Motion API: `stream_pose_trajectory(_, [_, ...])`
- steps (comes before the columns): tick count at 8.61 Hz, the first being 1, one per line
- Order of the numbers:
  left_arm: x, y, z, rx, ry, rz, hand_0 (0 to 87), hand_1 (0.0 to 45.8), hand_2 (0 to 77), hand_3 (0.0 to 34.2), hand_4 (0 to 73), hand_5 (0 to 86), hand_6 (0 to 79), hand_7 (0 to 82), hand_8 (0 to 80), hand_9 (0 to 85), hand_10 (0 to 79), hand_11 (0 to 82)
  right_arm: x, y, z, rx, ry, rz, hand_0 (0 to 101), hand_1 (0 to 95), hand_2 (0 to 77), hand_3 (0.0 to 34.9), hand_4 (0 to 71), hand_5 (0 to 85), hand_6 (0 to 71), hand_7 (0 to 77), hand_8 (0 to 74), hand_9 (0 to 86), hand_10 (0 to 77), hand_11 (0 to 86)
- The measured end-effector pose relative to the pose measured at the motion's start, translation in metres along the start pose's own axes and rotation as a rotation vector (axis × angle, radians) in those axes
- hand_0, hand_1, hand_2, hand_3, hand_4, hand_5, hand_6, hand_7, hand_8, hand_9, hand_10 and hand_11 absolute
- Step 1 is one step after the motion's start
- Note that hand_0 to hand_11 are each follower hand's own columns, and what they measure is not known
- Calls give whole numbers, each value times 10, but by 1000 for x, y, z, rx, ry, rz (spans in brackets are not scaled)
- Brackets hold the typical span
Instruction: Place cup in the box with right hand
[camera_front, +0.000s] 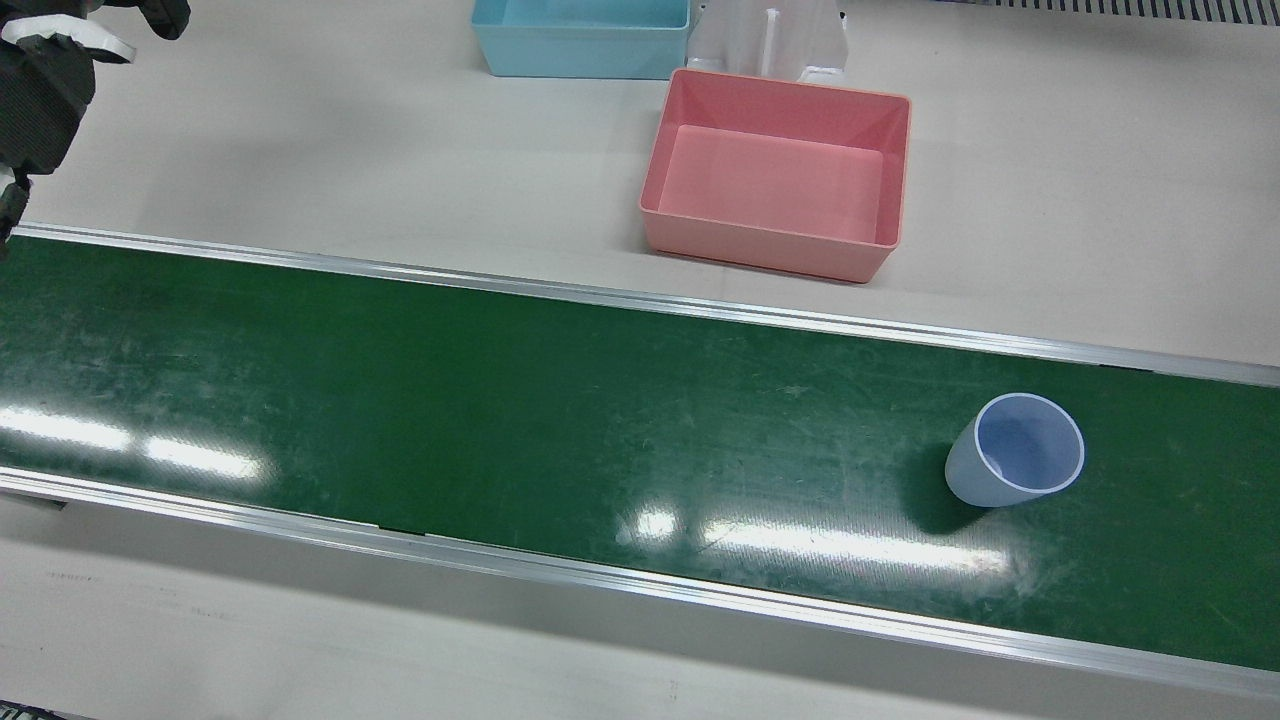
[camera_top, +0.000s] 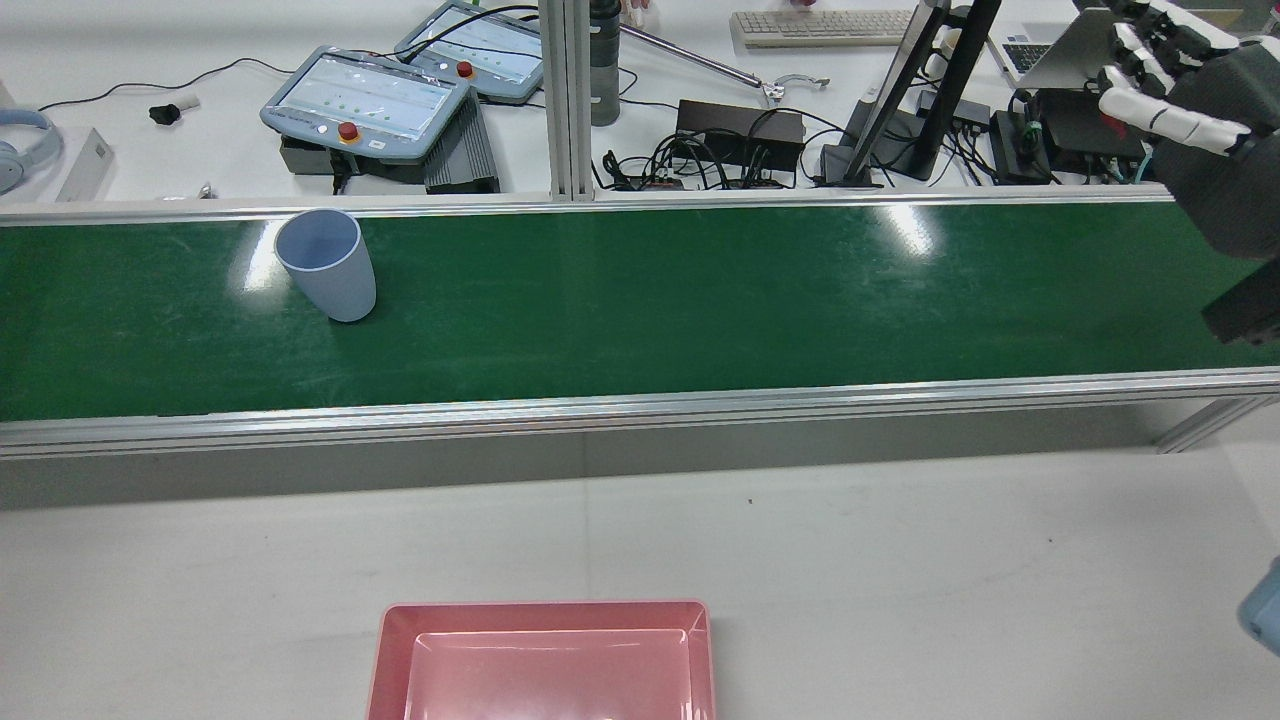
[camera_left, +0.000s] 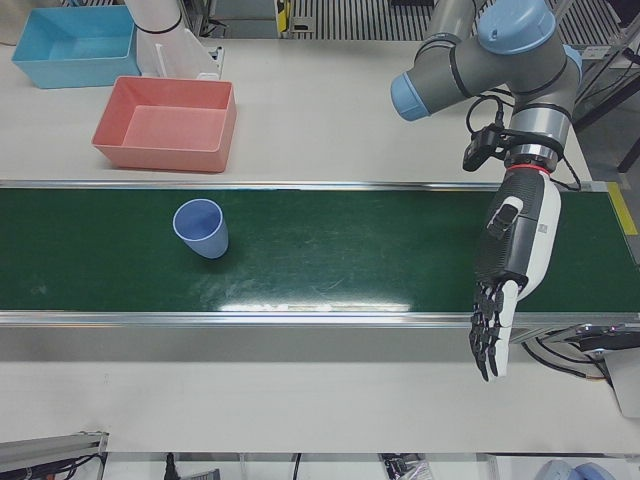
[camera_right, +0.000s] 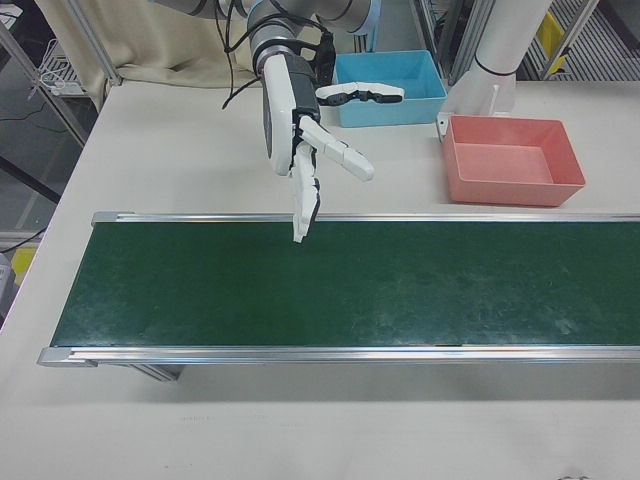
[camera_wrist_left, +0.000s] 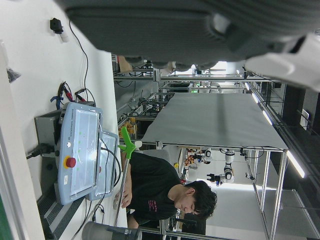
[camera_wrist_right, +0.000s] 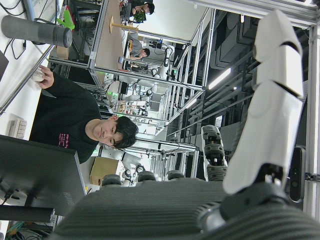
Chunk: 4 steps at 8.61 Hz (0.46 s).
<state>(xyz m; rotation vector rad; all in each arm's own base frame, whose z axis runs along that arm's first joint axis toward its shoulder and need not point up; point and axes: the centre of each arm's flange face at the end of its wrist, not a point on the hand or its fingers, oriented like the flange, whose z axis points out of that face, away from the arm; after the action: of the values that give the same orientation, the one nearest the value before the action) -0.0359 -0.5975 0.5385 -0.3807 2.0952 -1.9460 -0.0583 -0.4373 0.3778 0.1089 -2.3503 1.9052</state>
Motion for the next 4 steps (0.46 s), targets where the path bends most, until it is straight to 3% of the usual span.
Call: stream_pose_trajectory(4, [0,0,0,1,0,0,0,5,5,0,0,0,0,0,0,0,0,0,0,0,0,-1,0,1,500,218,136,109,5,49,5,11,5,5,0,11])
